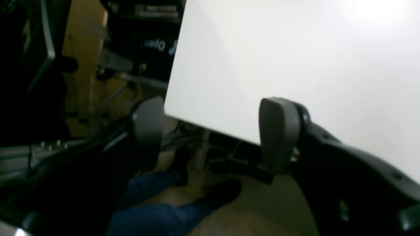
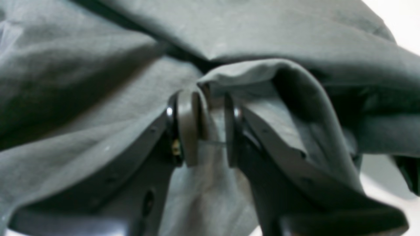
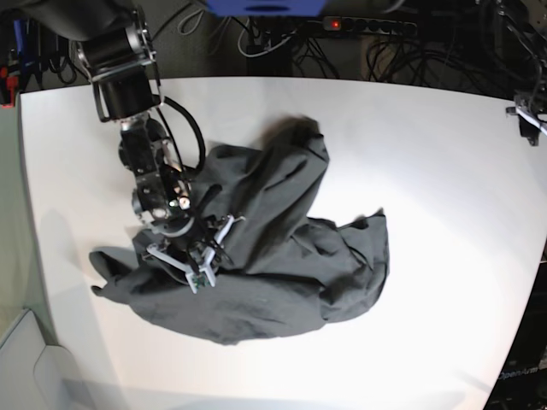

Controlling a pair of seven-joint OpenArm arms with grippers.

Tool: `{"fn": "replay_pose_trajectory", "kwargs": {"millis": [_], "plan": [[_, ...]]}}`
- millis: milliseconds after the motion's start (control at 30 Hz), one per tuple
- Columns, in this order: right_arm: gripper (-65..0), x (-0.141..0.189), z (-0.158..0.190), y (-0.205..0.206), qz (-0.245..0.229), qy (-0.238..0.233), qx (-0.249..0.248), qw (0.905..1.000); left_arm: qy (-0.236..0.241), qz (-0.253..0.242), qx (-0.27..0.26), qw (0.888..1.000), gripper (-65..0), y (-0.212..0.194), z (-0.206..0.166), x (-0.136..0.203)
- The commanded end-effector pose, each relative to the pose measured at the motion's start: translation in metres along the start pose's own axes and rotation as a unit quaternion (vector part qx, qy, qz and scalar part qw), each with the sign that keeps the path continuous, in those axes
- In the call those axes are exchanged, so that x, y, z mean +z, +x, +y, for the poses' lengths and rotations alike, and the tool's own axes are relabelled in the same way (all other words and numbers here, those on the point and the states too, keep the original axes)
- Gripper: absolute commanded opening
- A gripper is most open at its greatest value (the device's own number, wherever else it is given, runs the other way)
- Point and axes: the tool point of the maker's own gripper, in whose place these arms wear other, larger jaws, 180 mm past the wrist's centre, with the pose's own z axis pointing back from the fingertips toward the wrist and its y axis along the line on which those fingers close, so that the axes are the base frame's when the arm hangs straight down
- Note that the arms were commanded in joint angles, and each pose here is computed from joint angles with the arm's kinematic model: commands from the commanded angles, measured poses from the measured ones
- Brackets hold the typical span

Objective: Layout the t-shirt on the table in an organized manner, then fold the t-shirt properly
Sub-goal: 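Pull the grasped fabric away from the shirt with the right gripper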

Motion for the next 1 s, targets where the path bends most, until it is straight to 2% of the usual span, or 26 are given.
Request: {"fn": "replay_pose_trajectory", "kwargs": {"millis": [0,267,567,633,700,767,967], "plan": [[-49.8,0.001,-0.006,0.025,-0.032,-0.006,0.001,0.9995,0.01,-0.016,-0.004,1.0,-20.9,0.01,0.007,0.003],[-49.8,0.0,-0.006,0.023,-0.03,-0.006,0.0,0.9995,0.006,-0.015,0.0,1.0,-20.9,0.008,0.003,0.003],[-50.2,-0.014,-0.009,0.0,0.01,-0.004,-0.006,0.9999,0.006,-0.018,0.001,1.0,-20.9,0.009,0.003,0.003],[-53.5,-0.014,-0.009,0.0,0.01,-0.004,-0.006,0.9999,0.006,-0.018,0.001,1.0,-20.9,0.009,0.003,0.003],[-62.5,-0.013,-0.01,0.001,0.009,-0.005,-0.005,0.9999,0.006,-0.018,0.001,1.0,-20.9,0.009,0.003,0.003],[-65.0,-0.013,-0.01,0.003,0.005,-0.006,-0.005,1.0,0.006,-0.018,0.001,1.0,-20.9,0.009,0.003,0.003],[-65.0,0.02,-0.012,0.05,-0.075,-0.015,0.014,0.997,0.005,-0.019,0.002,1.0,-20.9,0.01,0.003,0.003]]}}
